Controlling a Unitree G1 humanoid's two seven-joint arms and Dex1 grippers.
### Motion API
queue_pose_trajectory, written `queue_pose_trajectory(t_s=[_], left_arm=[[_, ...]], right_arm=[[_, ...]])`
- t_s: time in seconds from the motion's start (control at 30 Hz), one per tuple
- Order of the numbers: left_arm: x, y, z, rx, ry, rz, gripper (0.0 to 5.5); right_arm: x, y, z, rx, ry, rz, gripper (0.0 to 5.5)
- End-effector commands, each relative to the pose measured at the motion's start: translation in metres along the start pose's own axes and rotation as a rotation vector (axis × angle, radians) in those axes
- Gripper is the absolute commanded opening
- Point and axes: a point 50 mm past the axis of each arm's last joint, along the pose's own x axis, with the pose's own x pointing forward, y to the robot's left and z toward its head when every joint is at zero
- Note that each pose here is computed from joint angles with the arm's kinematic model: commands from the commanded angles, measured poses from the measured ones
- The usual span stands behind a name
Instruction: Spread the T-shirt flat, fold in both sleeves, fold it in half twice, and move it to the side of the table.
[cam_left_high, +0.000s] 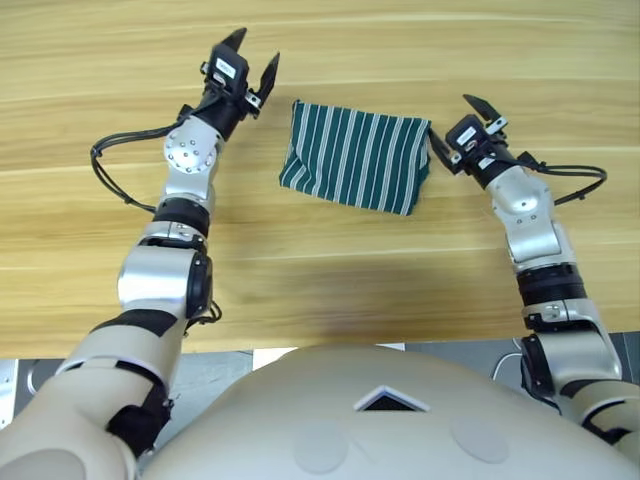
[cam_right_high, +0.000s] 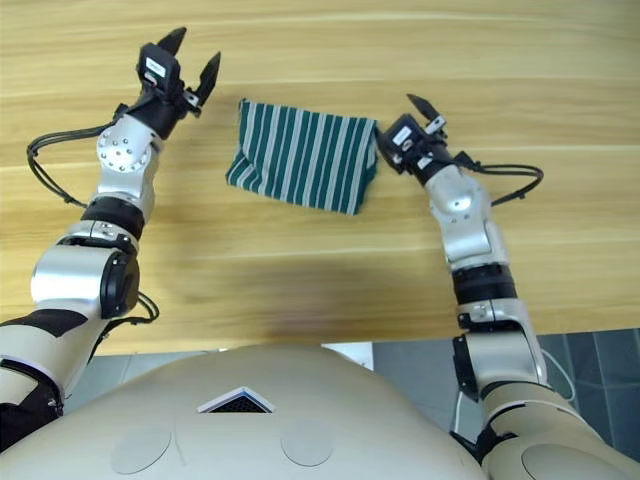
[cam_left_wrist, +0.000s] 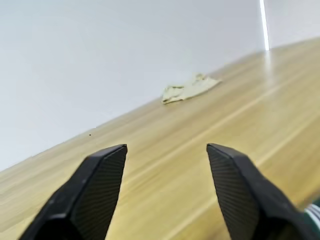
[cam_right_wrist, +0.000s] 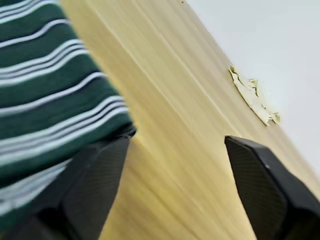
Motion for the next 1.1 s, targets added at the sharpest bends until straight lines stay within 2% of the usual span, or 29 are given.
queue_pose_trajectory(t_s=[0.03, 0.13, 0.27, 0.43, 0.7, 0.87, 1.1], left_arm=[[-0.030, -0.006, -0.003, 0.059, -0.068, -0.140, 3.67], [-0.049, -0.013, -0.008, 0.223, -0.033, -0.256, 4.07], [-0.059, -0.015, -0.011, 0.359, 0.009, -0.304, 4.64], [-0.055, -0.017, -0.014, 0.454, 0.052, -0.328, 5.38], [-0.056, -0.037, -0.026, 0.583, 0.103, -0.494, 5.38], [-0.058, -0.037, -0.025, 0.658, 0.109, -0.564, 5.38], [-0.086, -0.032, -0.031, 0.898, 0.164, -0.791, 5.38]], right_arm=[[0.007, -0.005, 0.043, 0.059, -0.199, -0.005, 4.29], [0.018, 0.010, 0.071, -0.021, -0.296, 0.065, 4.75], [0.041, 0.029, 0.085, -0.156, -0.280, 0.131, 5.37], [0.063, 0.047, 0.090, -0.265, -0.244, 0.200, 5.40], [0.088, 0.077, 0.089, -0.355, -0.183, 0.305, 5.40], [0.097, 0.084, 0.077, -0.361, -0.113, 0.314, 5.40], [0.103, 0.080, 0.060, -0.334, -0.023, 0.283, 5.40]])
